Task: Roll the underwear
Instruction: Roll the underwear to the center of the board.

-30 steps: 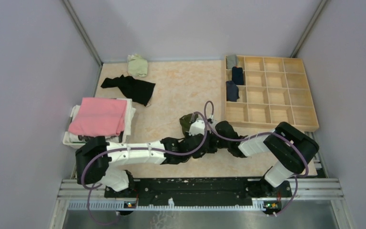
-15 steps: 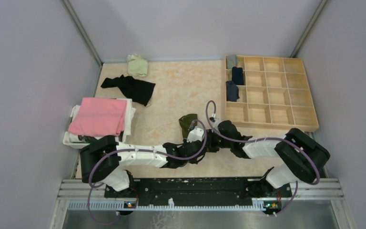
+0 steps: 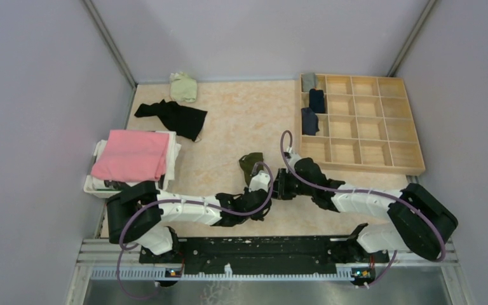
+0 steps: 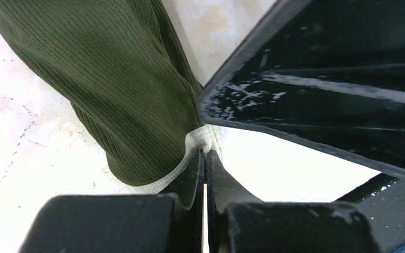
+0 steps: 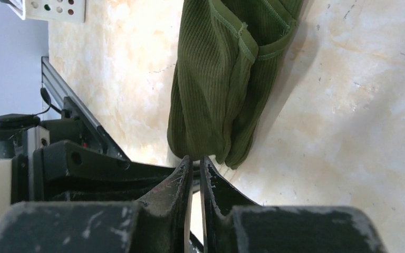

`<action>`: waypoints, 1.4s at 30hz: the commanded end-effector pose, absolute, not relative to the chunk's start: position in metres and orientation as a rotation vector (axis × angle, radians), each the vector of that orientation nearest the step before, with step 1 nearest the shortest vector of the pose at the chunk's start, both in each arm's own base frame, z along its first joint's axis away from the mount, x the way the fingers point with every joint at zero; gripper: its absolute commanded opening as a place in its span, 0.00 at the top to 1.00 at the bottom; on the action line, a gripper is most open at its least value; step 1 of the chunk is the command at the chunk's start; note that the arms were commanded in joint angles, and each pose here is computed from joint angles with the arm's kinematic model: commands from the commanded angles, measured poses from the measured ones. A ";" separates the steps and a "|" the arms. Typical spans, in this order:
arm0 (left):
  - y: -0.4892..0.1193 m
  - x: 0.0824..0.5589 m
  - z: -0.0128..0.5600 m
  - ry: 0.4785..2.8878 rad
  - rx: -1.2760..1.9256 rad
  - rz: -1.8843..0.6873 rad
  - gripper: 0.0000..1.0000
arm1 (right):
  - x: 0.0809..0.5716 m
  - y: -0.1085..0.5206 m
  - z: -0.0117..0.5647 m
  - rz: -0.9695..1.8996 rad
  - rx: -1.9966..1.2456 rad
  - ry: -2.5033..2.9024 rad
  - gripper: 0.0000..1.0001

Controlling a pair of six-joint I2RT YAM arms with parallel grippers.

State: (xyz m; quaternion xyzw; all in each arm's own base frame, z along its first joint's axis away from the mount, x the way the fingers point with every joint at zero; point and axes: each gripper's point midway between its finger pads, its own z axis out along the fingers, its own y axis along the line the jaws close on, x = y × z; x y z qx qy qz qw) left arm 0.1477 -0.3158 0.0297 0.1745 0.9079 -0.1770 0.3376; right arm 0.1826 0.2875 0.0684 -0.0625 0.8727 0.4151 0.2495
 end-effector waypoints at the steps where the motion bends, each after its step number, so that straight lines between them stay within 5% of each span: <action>1: -0.314 0.141 0.018 2.394 0.483 -0.456 1.00 | 0.190 0.311 0.082 1.216 -0.228 2.325 0.92; 9: -0.313 0.142 0.022 2.391 0.476 -0.452 0.99 | 0.195 0.309 0.038 1.118 -0.225 2.436 0.96; 12: -0.317 0.142 0.038 2.373 0.465 -0.493 0.91 | 0.196 0.302 0.025 1.053 -0.212 2.465 0.97; 17: -0.330 0.143 0.098 2.272 0.456 -0.653 0.63 | 0.194 0.299 0.019 1.033 -0.222 2.482 0.98; 21: -0.326 0.153 0.137 2.149 0.389 -0.719 0.58 | 0.194 0.301 0.020 1.047 -0.230 2.476 0.98; 23: -0.320 0.161 0.137 2.137 0.349 -0.709 0.62 | 0.194 0.302 0.022 1.053 -0.234 2.473 0.98; 28: -0.316 0.179 0.126 2.118 0.284 -0.776 0.89 | 0.193 0.303 0.023 1.062 -0.242 2.475 0.98; 32: -0.321 0.187 0.117 2.087 0.303 -0.862 0.99 | 0.192 0.302 0.022 1.060 -0.245 2.479 0.98; 42: -0.315 0.176 0.071 2.186 0.354 -0.857 1.00 | 0.192 0.300 0.021 1.049 -0.241 2.481 0.98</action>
